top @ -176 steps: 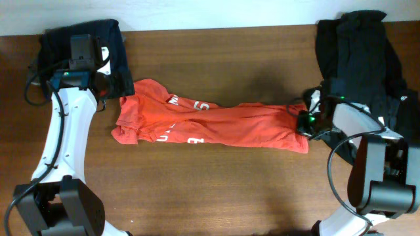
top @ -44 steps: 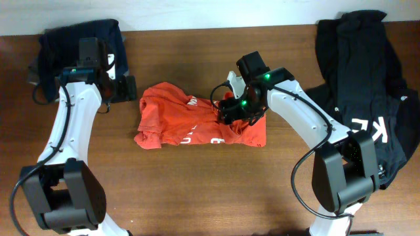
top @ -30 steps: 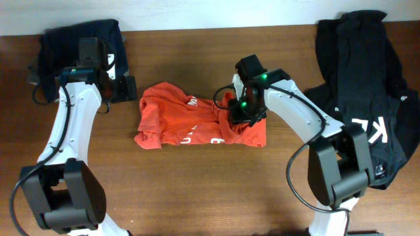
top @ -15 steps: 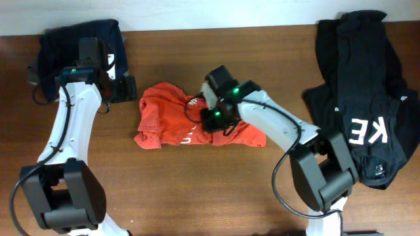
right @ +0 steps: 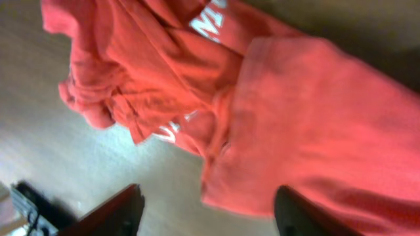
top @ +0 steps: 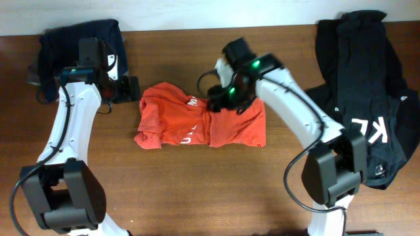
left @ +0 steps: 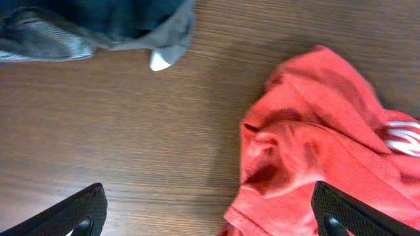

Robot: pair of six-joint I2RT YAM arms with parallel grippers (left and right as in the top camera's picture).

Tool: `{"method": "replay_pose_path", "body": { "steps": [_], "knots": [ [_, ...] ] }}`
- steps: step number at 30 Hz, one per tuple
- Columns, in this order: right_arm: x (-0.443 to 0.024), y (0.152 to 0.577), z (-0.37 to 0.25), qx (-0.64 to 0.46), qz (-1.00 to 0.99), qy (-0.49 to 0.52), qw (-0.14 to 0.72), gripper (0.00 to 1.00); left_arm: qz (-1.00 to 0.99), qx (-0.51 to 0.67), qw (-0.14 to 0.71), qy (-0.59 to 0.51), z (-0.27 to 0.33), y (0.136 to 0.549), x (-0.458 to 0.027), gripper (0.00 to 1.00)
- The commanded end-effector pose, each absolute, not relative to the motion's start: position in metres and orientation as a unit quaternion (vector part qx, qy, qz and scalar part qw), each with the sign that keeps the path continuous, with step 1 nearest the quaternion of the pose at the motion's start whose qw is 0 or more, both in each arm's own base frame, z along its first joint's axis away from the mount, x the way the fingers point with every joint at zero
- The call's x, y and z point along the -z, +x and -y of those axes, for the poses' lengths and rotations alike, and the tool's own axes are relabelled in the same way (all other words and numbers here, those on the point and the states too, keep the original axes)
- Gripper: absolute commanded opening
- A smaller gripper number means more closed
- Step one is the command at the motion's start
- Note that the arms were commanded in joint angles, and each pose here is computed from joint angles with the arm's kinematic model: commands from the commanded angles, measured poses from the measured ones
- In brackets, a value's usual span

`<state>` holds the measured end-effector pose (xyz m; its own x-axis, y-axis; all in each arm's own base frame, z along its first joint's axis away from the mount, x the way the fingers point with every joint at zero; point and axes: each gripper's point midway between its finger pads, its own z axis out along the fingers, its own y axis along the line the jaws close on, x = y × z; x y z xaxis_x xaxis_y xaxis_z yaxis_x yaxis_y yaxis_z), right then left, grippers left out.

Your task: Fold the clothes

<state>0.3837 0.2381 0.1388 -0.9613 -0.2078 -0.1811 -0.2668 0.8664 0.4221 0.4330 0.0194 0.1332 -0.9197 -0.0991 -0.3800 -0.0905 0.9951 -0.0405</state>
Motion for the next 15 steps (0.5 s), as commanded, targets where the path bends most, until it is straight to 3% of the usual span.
{"method": "replay_pose_path", "body": {
  "steps": [1, 7, 15],
  "knots": [
    [-0.169, 0.393, -0.223, -0.23, -0.958, -0.144, 0.091, 0.75, -0.981, 0.052, 0.186, -0.015, -0.004, 0.431, -0.127, 0.99],
    [-0.167, 0.394, -0.195, -0.221, -0.965, -0.12, 0.075, 0.77, -0.988, 0.063, 0.144, -0.009, 0.001, 0.42, -0.096, 0.99],
    [-0.165, 0.401, -0.174, -0.207, -0.969, -0.11, 0.081, 0.77, -0.978, 0.176, 0.094, 0.062, 0.04, 0.416, -0.048, 0.99]
  ]
}}
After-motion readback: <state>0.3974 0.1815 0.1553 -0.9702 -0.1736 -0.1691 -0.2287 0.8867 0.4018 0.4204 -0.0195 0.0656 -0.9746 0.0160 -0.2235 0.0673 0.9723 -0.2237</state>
